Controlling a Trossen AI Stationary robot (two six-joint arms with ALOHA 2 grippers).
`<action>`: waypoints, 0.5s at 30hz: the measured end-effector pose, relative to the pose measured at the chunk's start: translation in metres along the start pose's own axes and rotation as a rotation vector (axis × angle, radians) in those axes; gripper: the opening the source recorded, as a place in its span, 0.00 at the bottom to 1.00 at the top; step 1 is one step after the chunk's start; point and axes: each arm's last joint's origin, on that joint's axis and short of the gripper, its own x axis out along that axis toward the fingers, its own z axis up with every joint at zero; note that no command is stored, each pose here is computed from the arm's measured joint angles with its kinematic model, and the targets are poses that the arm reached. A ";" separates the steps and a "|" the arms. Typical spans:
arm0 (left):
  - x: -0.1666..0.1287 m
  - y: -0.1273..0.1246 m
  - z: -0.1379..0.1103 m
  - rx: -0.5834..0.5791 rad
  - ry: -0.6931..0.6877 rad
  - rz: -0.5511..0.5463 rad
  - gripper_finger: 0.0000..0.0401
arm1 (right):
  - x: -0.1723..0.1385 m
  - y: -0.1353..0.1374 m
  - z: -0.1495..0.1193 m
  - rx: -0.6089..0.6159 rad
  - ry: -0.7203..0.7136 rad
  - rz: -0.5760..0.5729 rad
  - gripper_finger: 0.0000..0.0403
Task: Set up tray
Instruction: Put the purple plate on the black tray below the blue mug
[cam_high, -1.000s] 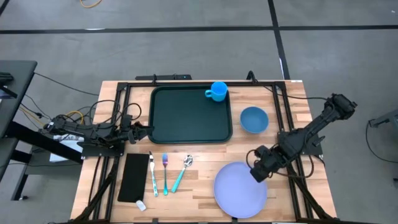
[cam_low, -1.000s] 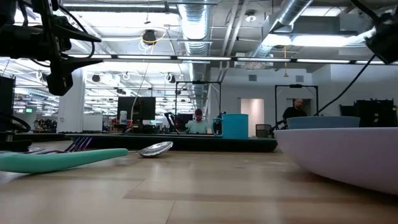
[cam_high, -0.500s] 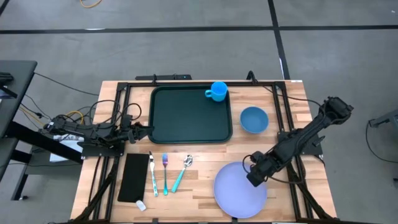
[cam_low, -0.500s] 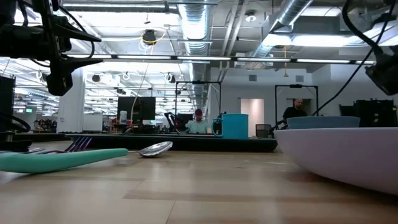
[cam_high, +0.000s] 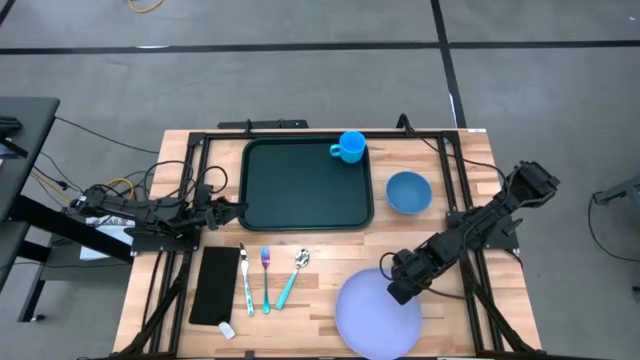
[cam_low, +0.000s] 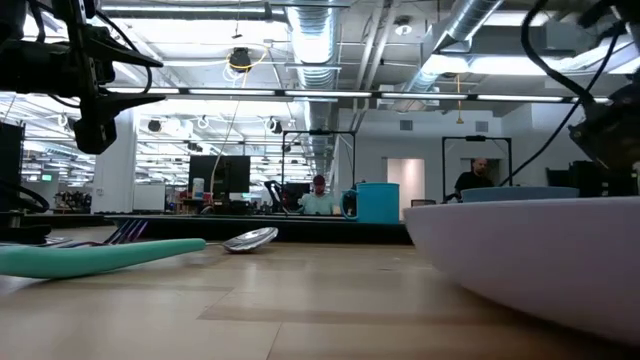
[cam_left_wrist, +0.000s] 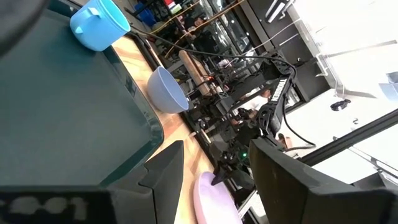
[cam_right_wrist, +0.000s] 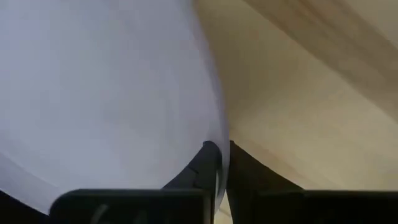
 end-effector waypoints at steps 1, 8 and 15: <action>0.000 0.000 0.000 0.000 0.000 0.000 0.43 | -0.002 0.001 0.003 -0.006 -0.006 0.011 0.02; 0.000 0.000 0.000 -0.001 -0.001 -0.002 0.43 | -0.037 0.016 0.037 -0.045 -0.094 0.143 0.01; 0.000 0.000 0.000 -0.003 -0.002 -0.003 0.43 | -0.095 0.030 0.083 -0.083 -0.223 0.223 0.00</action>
